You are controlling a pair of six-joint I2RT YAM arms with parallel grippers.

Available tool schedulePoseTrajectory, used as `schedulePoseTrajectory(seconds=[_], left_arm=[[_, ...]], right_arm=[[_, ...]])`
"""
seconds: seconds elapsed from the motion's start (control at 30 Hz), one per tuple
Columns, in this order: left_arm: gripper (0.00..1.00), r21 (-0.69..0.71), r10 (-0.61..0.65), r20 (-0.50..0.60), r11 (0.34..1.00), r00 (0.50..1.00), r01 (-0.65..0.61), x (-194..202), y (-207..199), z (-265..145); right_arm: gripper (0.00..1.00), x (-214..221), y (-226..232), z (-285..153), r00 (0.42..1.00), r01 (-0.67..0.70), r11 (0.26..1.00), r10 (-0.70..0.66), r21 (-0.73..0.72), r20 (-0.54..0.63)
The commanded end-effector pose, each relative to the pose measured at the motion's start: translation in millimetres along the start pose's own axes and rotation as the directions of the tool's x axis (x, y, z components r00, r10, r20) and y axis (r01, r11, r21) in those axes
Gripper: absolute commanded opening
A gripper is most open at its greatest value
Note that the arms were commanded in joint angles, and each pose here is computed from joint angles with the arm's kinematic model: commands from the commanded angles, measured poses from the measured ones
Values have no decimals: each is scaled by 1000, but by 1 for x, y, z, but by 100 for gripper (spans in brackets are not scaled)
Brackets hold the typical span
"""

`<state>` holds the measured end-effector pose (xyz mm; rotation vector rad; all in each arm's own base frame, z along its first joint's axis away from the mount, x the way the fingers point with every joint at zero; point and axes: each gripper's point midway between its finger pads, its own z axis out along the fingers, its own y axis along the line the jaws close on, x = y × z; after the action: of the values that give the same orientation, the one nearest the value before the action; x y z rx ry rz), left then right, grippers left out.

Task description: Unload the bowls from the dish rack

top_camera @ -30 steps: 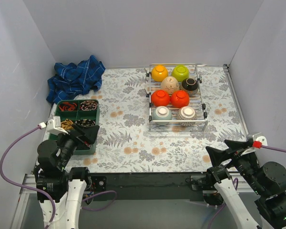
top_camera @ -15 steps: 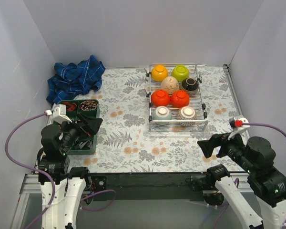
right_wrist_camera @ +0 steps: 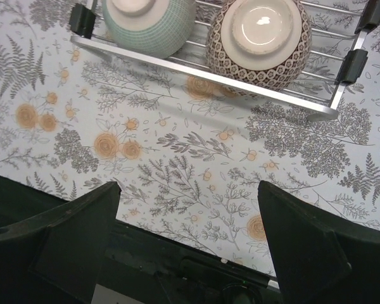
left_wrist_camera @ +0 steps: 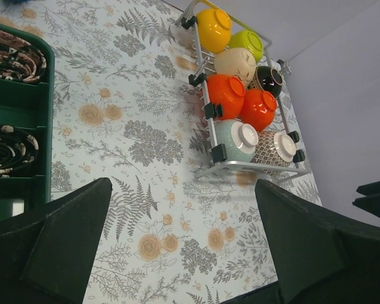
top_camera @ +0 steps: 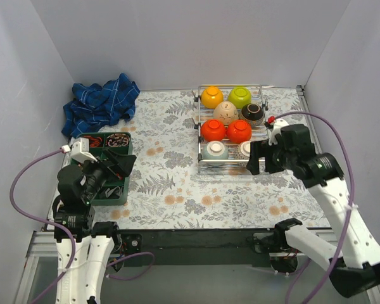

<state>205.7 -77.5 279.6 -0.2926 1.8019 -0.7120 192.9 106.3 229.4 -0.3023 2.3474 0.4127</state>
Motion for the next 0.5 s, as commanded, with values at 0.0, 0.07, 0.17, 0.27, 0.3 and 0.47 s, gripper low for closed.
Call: schedulePoseTrajectory(seconds=[0.0,0.07,0.17,0.27,0.3,0.47], left_arm=[[98,-21,-15,60,1000,998,16,-5,3,1],[98,-29,2,91,1000,996,1,-12,5,3],[98,-58,9,115,998,993,-2,-17,7,6],[98,-66,30,102,998,994,-23,-13,7,9],[98,-61,40,94,998,995,-34,-11,5,9],[98,-43,58,61,998,996,-55,6,7,17]], right_arm=[[99,-32,-15,24,998,59,995,-59,84,-4],[99,-36,-20,41,996,77,991,-71,109,-54],[99,-43,-24,62,990,96,988,-83,123,-111],[99,-50,-31,80,987,106,981,-85,161,-133],[98,-53,-32,84,987,108,979,-85,173,-134],[98,-52,-33,112,976,154,959,-111,236,-189]])
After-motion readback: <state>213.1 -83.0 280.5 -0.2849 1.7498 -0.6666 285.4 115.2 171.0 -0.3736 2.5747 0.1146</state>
